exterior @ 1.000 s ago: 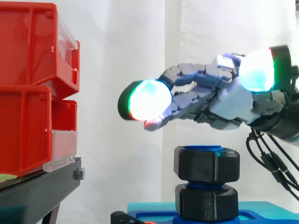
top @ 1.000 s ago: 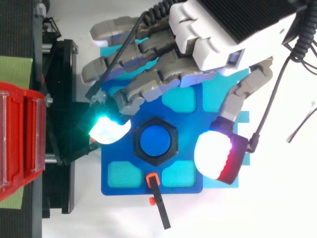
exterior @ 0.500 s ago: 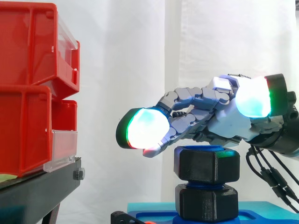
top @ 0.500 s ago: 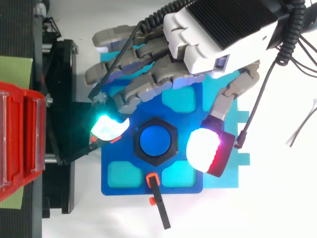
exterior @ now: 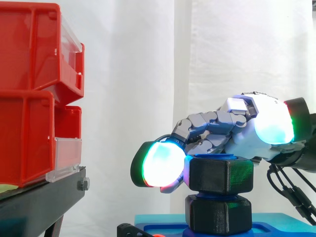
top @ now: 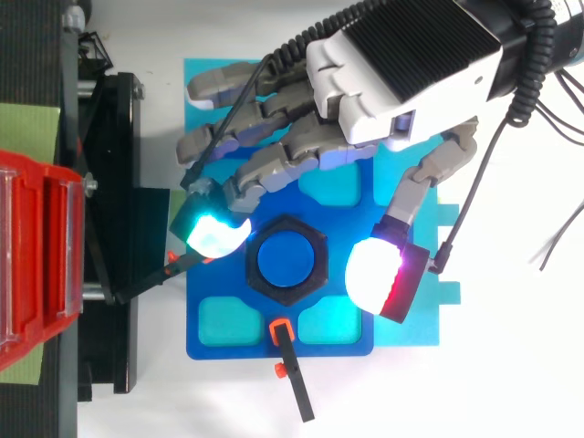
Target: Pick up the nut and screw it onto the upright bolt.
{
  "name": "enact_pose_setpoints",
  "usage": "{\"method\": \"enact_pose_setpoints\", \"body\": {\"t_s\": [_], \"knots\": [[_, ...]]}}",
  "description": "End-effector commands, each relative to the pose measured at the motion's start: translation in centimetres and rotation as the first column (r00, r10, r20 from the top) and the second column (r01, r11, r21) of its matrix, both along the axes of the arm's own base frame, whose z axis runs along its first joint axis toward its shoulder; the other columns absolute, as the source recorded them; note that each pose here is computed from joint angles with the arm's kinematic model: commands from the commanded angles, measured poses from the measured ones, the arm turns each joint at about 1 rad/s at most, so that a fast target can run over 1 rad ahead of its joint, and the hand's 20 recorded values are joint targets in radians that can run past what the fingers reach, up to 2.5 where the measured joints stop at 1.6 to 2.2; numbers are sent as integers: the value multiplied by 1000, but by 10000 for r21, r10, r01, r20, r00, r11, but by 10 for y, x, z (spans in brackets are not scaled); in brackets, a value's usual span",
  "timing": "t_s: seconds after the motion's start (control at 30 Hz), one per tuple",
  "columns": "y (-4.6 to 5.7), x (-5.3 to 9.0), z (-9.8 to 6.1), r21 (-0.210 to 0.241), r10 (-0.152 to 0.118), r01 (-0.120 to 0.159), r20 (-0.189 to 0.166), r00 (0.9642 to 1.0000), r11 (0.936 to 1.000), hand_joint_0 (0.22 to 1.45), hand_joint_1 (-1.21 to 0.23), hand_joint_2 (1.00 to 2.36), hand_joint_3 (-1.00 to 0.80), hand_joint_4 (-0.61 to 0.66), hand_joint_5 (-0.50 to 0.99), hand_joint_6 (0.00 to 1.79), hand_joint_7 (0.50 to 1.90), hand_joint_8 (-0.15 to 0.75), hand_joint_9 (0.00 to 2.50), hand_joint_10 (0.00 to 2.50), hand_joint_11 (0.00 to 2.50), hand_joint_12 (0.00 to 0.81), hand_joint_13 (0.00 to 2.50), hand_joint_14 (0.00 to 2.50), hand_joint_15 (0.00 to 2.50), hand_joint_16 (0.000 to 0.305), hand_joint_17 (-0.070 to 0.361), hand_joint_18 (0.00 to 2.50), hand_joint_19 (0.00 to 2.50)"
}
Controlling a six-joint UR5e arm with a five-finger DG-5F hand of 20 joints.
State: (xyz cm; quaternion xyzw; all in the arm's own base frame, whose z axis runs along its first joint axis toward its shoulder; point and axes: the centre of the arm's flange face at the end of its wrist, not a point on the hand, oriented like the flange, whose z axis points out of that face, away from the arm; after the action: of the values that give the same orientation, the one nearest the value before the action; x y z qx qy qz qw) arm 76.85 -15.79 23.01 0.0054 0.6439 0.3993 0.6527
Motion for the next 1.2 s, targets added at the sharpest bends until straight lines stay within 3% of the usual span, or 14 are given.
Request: {"method": "enact_pose_setpoints", "body": {"t_s": [0.0,0.23,0.7,0.93,1.03,1.17], "knots": [[1,0,-1,5,-4,4,-68,10000,10000,436,-280,1000,-500,222,-164,503,833,258,362,0,0,372,147,0,0,47,106,0,0],[0,0,0,5,14,-14,-15,10000,10000,443,-287,1000,-500,250,-135,504,1056,266,401,0,0,372,193,0,0,46,103,0,0],[-11,-3,3,-61,55,-54,162,9999,10000,452,-291,1000,-500,229,-90,503,1374,282,487,0,0,362,273,0,0,44,99,0,0],[-20,-5,2,-84,7,-6,174,9998,10000,458,-297,1000,-500,236,-54,501,1480,286,566,0,0,355,332,0,0,42,96,44,0],[-23,-6,3,-89,-9,10,189,9998,10000,468,-305,1000,-500,243,-22,500,1513,290,716,0,0,340,400,0,0,41,92,123,0],[-27,-6,6,-119,35,-33,216,9998,9999,481,-301,1000,-500,220,-7,522,1479,281,857,0,0,326,470,0,0,38,86,192,0]]}}
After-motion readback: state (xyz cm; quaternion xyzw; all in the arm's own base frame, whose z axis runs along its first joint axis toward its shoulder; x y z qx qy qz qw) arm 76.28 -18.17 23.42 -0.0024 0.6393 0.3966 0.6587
